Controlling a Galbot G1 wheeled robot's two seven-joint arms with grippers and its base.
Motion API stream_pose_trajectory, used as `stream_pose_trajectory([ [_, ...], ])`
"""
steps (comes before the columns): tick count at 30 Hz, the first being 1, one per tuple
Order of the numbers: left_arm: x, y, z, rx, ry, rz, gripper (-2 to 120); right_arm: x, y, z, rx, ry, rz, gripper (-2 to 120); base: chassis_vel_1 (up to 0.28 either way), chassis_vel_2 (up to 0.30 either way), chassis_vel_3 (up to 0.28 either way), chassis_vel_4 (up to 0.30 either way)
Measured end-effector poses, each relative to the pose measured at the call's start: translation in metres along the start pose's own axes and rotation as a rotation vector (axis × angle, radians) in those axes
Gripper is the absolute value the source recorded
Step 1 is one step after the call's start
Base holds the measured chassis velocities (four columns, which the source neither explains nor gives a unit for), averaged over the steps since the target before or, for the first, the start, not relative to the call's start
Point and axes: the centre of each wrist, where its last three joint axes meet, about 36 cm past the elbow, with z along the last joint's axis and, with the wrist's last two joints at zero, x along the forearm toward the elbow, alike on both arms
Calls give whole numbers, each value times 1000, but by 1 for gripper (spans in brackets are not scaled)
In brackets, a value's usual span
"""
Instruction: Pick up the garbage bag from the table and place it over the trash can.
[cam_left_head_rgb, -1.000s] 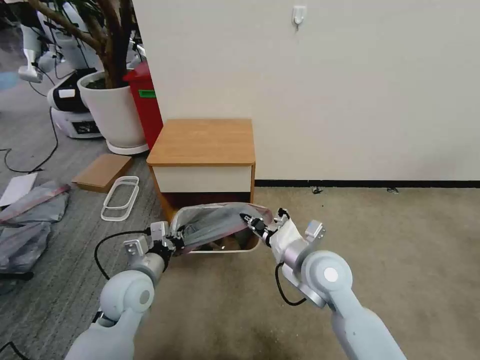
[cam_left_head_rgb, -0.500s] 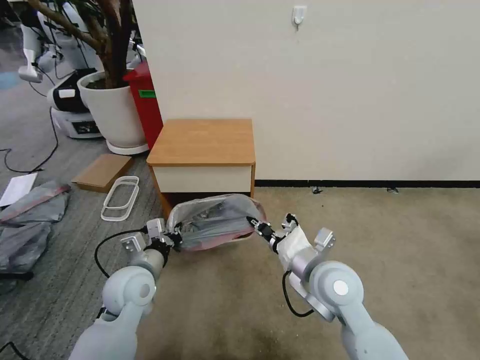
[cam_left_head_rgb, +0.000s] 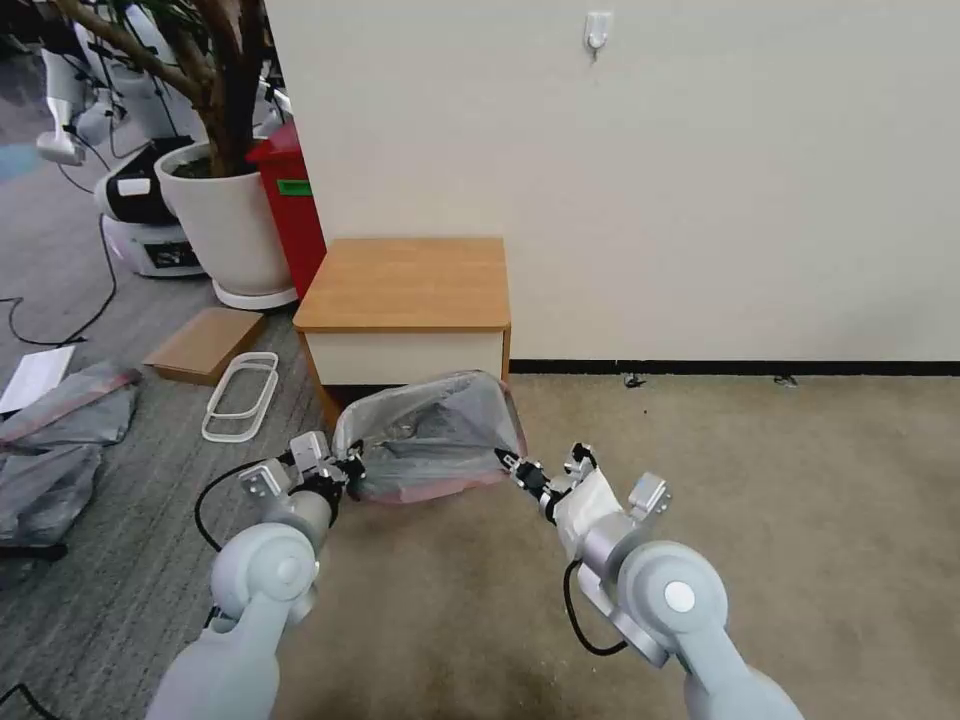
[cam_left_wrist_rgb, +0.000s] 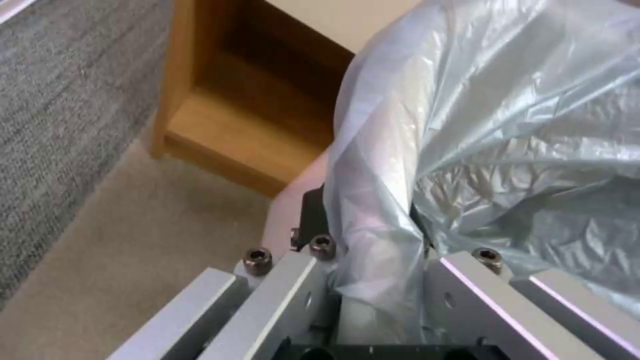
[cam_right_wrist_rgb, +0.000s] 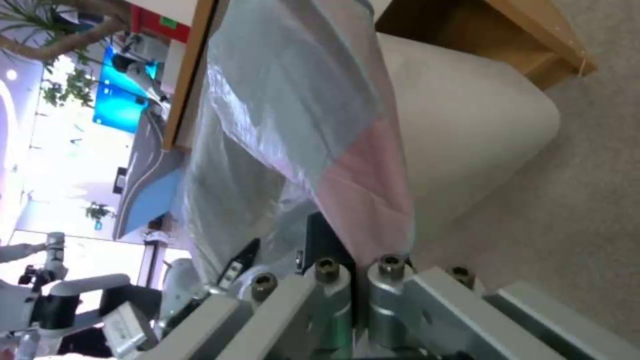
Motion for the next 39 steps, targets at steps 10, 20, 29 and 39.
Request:
stream_pose_trajectory([
  [10,0,5,-3,-43,15,-15,3,4,0,-3,26,-10,2,0,0,0,0,0],
  [20,-5,8,5,-69,15,-44,3,10,10,-2,36,-5,-25,0,0,0,0,0],
  [29,-5,9,3,-68,3,-51,3,10,3,0,40,2,-3,0,0,0,0,0],
  [39,2,9,3,-82,24,-36,3,6,-6,-3,83,-10,37,0,0,0,0,0],
])
